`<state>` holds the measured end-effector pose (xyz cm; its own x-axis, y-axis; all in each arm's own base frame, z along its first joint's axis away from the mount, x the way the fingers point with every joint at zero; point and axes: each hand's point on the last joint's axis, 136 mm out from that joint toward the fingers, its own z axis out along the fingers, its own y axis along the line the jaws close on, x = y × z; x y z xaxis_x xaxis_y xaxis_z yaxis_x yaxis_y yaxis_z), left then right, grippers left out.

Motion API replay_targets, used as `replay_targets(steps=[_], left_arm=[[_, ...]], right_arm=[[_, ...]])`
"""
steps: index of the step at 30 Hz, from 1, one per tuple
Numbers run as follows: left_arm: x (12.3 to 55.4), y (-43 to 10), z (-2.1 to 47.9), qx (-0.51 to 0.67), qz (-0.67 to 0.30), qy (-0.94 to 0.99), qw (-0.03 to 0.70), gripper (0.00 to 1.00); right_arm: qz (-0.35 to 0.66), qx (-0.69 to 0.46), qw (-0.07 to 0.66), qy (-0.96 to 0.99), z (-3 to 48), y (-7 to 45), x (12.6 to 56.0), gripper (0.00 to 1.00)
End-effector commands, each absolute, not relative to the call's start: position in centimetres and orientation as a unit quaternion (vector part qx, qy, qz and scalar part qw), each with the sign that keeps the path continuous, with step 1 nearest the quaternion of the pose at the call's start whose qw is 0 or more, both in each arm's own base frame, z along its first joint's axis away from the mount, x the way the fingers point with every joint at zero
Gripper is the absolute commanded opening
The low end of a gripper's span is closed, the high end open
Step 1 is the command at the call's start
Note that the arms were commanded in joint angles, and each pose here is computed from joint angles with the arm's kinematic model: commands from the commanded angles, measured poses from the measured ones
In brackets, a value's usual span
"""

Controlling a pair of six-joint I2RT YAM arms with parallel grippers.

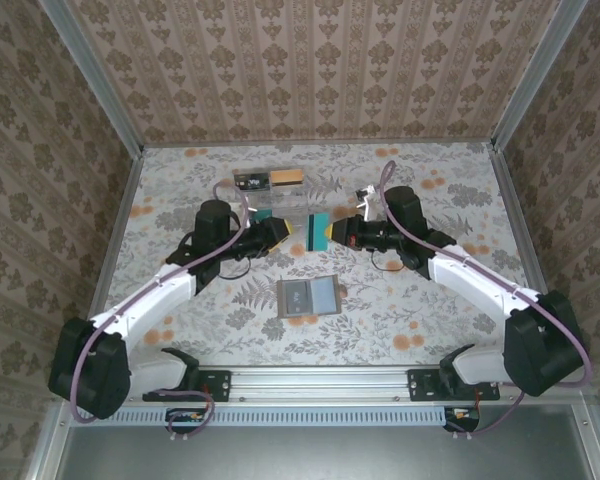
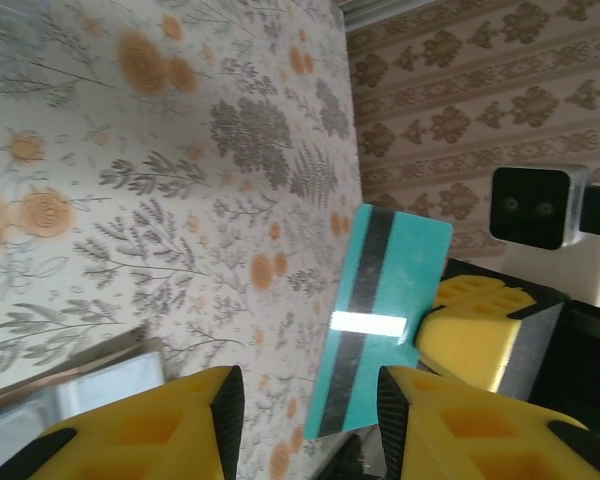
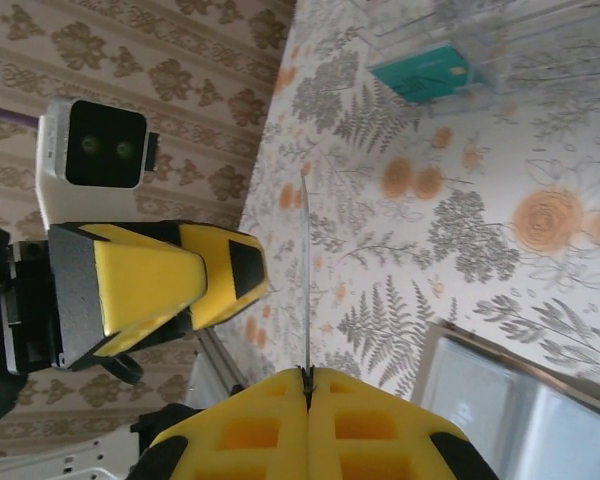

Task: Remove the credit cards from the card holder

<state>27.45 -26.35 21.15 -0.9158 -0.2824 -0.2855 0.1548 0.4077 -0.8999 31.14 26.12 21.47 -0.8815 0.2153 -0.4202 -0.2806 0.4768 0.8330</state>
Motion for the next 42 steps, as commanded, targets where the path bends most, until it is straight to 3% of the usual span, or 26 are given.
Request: replay_targets(steps=[1,17,25,28,30,32,36,38,42], left_arm=[[27.3,-27.5,23.4,-0.014,-0.587,0.786,0.196,0.41],[27.5,-29.0,24.5,0.010,-0.610,0.770,0.185,0.31],[27.0,-29.5,25.1,0.024,-0.620,0.763,0.183,0.17],[26.9,-29.6,25.2,0.025,-0.620,0.762,0.182,0.05],[26.9,-29.6,25.2,0.026,-0.620,0.763,0.183,0.00],[26.7,-29.4,25.1,0.029,-0.612,0.768,0.184,0.00],[26.5,-28.7,24.8,0.034,-0.592,0.782,0.190,0.00],[26.5,-27.9,24.5,0.036,-0.574,0.795,0.195,0.00],[26.2,-26.2,23.6,0.057,-0.506,0.834,0.212,0.00]], right_arm=[[0.557,-0.040,0.247,0.792,24.2,27.3,31.6,0.00],[0.573,-0.049,0.222,0.787,23.5,28.1,31.5,0.00],[0.572,-0.049,0.222,0.788,23.3,28.1,31.5,0.00],[0.571,-0.046,0.220,0.790,23.0,28.0,31.5,0.01],[0.567,-0.043,0.218,0.794,22.6,27.9,31.4,0.16],[0.558,-0.039,0.216,0.800,22.2,27.7,31.4,0.44],[0.539,-0.038,0.219,0.812,21.6,27.1,31.2,0.61],[0.524,-0.035,0.228,0.820,21.5,26.4,31.0,0.76],[0.506,-0.026,0.243,0.827,21.5,25.0,31.0,0.90]])
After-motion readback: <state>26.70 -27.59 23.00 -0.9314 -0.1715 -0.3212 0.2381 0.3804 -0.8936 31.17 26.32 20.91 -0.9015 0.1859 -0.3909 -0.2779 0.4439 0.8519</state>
